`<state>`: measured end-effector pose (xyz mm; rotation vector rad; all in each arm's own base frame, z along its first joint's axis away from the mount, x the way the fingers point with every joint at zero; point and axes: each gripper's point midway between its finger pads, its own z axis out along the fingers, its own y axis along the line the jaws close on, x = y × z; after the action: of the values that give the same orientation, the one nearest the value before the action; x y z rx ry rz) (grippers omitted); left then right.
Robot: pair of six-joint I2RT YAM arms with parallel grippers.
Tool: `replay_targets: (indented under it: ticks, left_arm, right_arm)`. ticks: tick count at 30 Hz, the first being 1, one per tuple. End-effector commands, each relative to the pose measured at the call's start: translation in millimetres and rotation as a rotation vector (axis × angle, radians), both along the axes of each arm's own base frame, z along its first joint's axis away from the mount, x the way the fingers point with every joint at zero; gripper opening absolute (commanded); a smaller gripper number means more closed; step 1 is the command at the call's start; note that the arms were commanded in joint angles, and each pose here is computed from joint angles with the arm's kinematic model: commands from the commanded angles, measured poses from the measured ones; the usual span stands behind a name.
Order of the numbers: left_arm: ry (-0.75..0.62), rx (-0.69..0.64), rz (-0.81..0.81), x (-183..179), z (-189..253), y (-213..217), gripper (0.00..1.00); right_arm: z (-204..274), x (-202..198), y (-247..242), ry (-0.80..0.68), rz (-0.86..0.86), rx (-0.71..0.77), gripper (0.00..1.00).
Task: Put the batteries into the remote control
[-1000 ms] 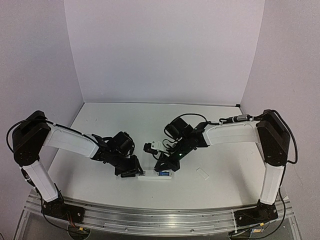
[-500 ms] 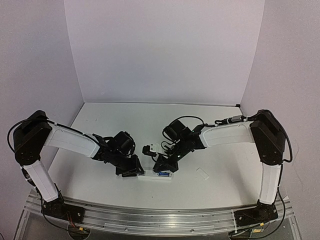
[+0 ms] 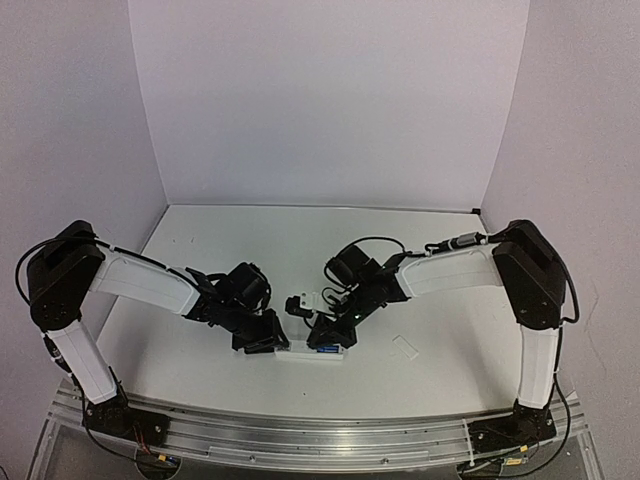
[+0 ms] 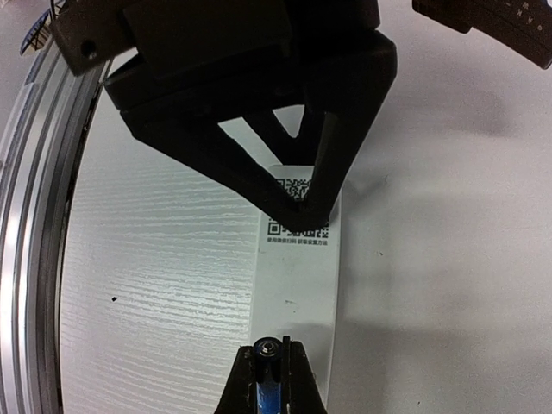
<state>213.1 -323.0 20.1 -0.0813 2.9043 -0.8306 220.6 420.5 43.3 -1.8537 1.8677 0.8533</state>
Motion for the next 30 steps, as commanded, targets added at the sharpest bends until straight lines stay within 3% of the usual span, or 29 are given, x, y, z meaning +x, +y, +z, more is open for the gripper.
replay_targets:
  ticks: [1,10,30]
  left_arm:
    - [0.014,0.05,0.017,0,-10,6,0.39]
    - [0.009,0.062,0.032,1,-11,8,0.38]
    - [0.009,0.092,0.062,3,-17,15,0.37]
  right_arm:
    - [-8,-6,-3,0.016,0.026,0.004,0.0]
    - [-11,-13,-8,0.028,0.049,0.001,0.0]
    - [-34,-30,-53,0.06,0.072,-0.218,0.0]
